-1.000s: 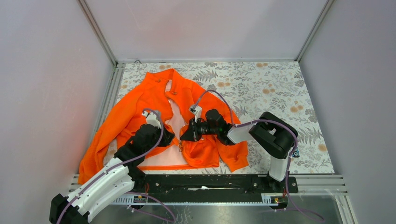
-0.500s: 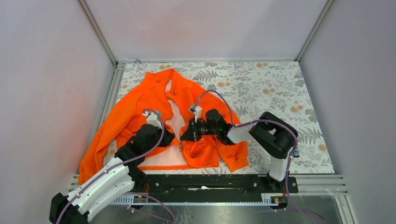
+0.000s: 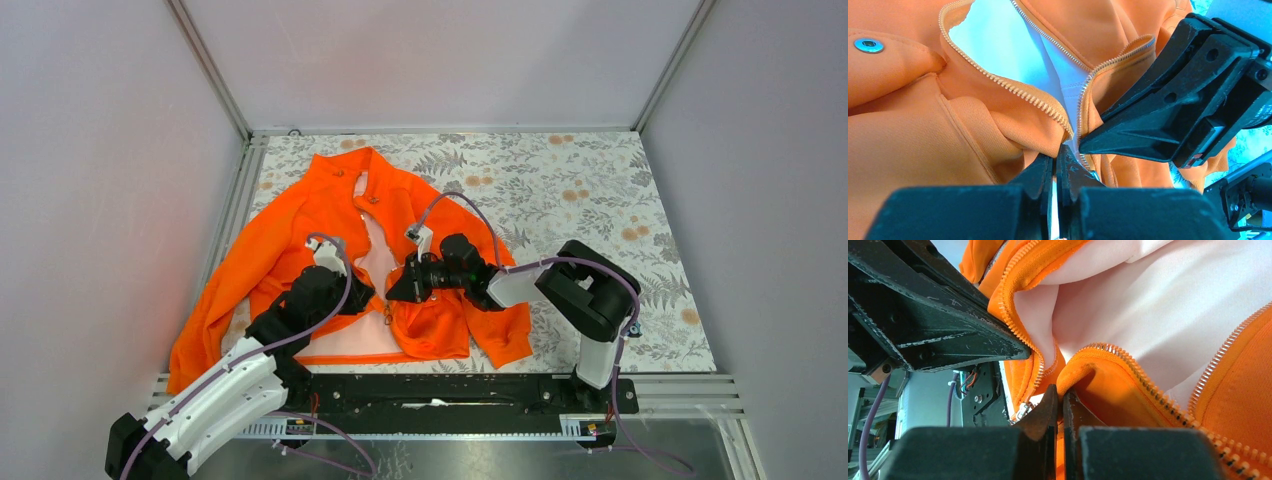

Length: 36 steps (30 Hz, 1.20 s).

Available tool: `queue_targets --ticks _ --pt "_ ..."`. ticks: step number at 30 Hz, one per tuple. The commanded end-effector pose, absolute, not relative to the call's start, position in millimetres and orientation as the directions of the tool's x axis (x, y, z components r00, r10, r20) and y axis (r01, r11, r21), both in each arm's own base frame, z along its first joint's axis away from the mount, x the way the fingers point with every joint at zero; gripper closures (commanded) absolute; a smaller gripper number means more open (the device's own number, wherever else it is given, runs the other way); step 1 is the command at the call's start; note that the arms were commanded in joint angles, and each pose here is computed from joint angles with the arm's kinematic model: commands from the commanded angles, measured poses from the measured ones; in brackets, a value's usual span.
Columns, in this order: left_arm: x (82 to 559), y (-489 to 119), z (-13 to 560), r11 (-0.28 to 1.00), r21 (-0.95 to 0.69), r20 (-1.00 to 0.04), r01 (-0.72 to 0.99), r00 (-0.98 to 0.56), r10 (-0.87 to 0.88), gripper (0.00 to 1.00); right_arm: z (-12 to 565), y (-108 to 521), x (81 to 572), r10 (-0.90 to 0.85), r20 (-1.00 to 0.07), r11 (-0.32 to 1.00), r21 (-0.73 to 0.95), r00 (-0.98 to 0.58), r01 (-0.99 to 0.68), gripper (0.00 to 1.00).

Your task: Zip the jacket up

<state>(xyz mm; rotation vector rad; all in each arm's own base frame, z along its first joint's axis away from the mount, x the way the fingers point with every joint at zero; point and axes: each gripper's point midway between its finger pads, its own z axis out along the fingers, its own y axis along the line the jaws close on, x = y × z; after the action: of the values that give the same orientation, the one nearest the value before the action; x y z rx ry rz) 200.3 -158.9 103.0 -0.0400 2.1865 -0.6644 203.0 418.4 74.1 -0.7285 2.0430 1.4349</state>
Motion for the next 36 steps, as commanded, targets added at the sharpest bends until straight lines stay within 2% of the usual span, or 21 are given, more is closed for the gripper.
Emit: queue_targets --ticks 1,25,26,27,32,34,36 --pt "207 -167 123 0.838 -0.489 -0.746 0.241 -0.613 -0.259 1.00 100 426 209 -0.093 -0.751 0.262 0.615 -0.654 -0.743 1.00" --pt "209 -163 125 0.846 -0.495 -0.736 0.200 -0.614 -0.286 1.00 91 426 208 -0.156 -0.732 0.290 0.608 -0.663 -0.739 1.00" --pt "209 -163 127 0.845 -0.500 -0.731 0.191 -0.616 -0.293 0.98 92 425 207 -0.154 -0.733 0.288 0.608 -0.662 -0.740 1.00" --pt "210 -163 129 0.845 -0.506 -0.723 0.173 -0.619 -0.306 0.91 92 424 206 -0.156 -0.733 0.288 0.608 -0.662 -0.740 1.00" --pt "209 -167 128 0.810 -0.585 -0.621 0.045 -0.667 -0.412 0.49 92 417 202 -0.152 -0.735 0.298 0.603 -0.661 -0.740 1.00" --pt "203 -166 119 0.803 -0.595 -0.552 -0.045 -0.704 -0.448 0.37 90 413 200 -0.153 -0.732 0.306 0.604 -0.664 -0.736 1.00" --pt "196 -164 111 0.800 -0.587 -0.487 -0.124 -0.735 -0.472 0.31 89 409 197 -0.153 -0.729 0.309 0.606 -0.668 -0.733 1.00"
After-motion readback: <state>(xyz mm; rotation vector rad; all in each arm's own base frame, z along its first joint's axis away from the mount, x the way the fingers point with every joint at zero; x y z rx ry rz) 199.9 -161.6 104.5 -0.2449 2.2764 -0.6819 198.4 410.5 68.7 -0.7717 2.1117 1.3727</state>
